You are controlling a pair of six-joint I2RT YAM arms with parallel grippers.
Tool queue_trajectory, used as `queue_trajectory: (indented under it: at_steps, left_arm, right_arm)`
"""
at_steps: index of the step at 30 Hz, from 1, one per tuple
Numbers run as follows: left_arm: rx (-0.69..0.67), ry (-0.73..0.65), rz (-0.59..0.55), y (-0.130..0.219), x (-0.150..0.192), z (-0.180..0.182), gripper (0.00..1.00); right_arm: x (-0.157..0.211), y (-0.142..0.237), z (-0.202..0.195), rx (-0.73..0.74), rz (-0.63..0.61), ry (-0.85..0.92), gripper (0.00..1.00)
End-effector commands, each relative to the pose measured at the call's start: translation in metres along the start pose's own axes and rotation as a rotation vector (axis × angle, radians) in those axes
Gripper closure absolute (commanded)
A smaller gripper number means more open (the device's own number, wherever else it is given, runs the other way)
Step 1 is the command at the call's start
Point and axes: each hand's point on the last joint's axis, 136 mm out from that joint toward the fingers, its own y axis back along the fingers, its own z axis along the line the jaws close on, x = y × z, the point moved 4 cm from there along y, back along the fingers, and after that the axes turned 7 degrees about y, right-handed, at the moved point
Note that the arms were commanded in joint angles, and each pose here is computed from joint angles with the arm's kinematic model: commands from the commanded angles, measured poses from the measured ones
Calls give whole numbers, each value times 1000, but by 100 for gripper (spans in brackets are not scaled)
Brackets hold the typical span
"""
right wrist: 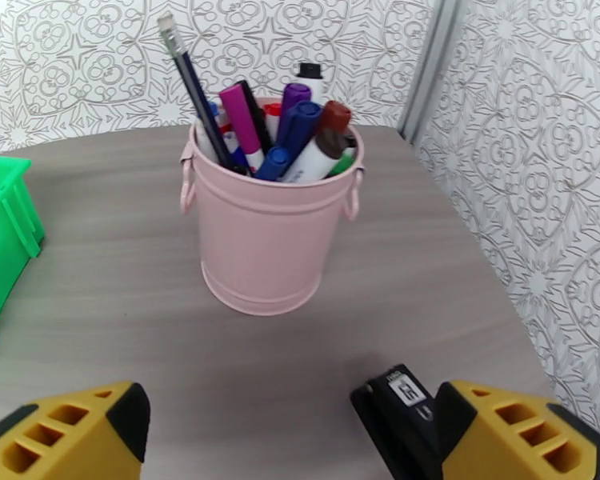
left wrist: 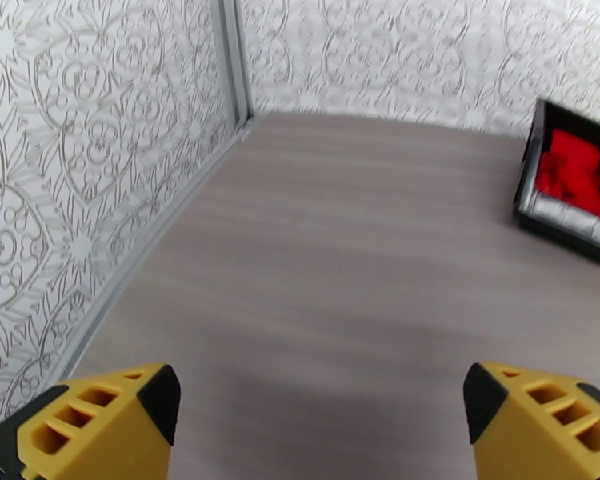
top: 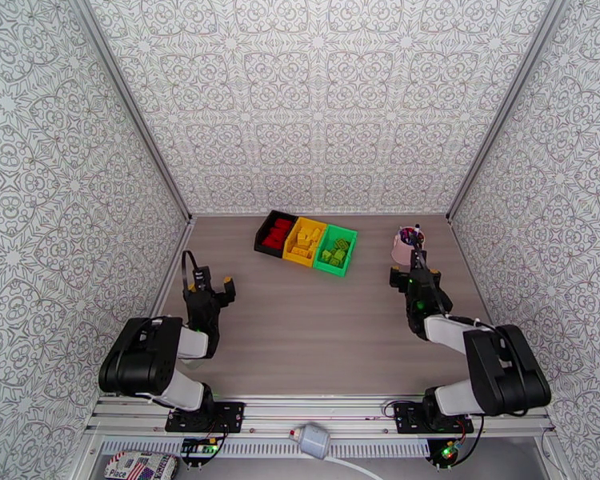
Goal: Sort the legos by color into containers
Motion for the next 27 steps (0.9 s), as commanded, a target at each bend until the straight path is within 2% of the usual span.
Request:
queue_trajectory:
  at_steps: [1, 6, 8, 11, 19, 27]
  left_arm:
    - [65, 20, -44, -5, -15, -3, 1]
    - [127, 18, 71, -25, -14, -9, 1]
    - [137, 15, 74, -26, -14, -10, 1]
    - [140, 19, 77, -27, -14, -10, 1]
    - [68, -33, 70, -27, -14, -13, 1]
    - [69, -55, 60, -25, -13, -18, 1]
  right_arm:
    - [-8, -3, -1, -40, -45, -21, 1]
    - [2, 2, 2, -143, -85, -33, 1]
    - [5, 12, 2, -143, -189, -37, 1]
    - [6, 0, -10, -39, -111, -81, 1]
    - [7, 3, -11, -40, -117, -76, 1]
    - [6, 3, -10, -42, -119, -74, 1]
